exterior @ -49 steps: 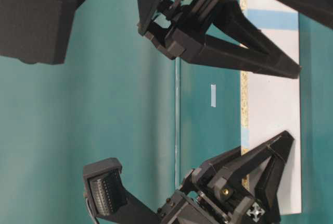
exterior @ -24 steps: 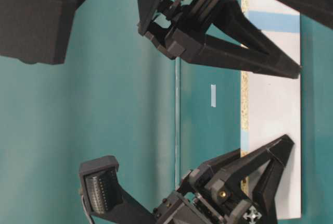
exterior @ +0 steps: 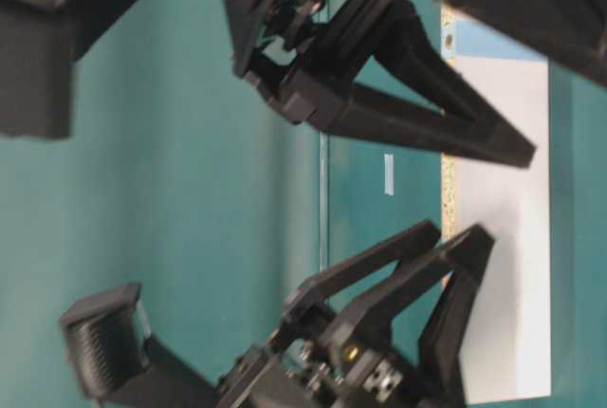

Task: Move the wooden board into place and insert the rod into its hole.

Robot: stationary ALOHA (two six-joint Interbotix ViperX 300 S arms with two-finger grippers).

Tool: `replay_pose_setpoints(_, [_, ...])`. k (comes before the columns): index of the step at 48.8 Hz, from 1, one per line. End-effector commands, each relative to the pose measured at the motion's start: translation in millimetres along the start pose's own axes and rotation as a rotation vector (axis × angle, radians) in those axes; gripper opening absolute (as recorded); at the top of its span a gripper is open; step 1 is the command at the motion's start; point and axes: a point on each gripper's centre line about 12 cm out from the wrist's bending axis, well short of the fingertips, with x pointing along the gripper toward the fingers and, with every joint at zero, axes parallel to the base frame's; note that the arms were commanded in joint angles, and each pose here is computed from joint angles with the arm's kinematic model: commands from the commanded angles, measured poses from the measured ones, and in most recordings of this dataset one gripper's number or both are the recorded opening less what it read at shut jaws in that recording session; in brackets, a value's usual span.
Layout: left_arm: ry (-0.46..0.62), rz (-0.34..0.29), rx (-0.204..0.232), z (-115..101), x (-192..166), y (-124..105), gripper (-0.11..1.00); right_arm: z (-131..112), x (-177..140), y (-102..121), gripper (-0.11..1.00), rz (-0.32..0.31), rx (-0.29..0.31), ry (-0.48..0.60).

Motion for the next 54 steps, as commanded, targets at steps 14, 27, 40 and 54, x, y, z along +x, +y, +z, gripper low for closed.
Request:
replay_pose_setpoints(14, [-0.035,-0.002,-0.005,1.3,-36.9,0.8,0.76,31.7,19.8,19.8,0.80,-0.002,0.275,0.055])
replay_pose_setpoints(27, [-0.029,-0.001,0.000,-1.7,-37.2,1.0,0.76,54.2,51.8,27.2,0.80,-0.060,0.392,0.161])
replay_pose_setpoints(40, [-0.015,0.001,0.000,-6.2,-35.8,2.2,0.76,56.2,64.7,31.2,0.79,-0.098,0.397,0.245])
replay_pose_setpoints(54, [-0.003,0.009,-0.006,-11.4,-36.8,5.6,0.76,44.8,75.6,39.7,0.80,-0.096,0.398,0.287])
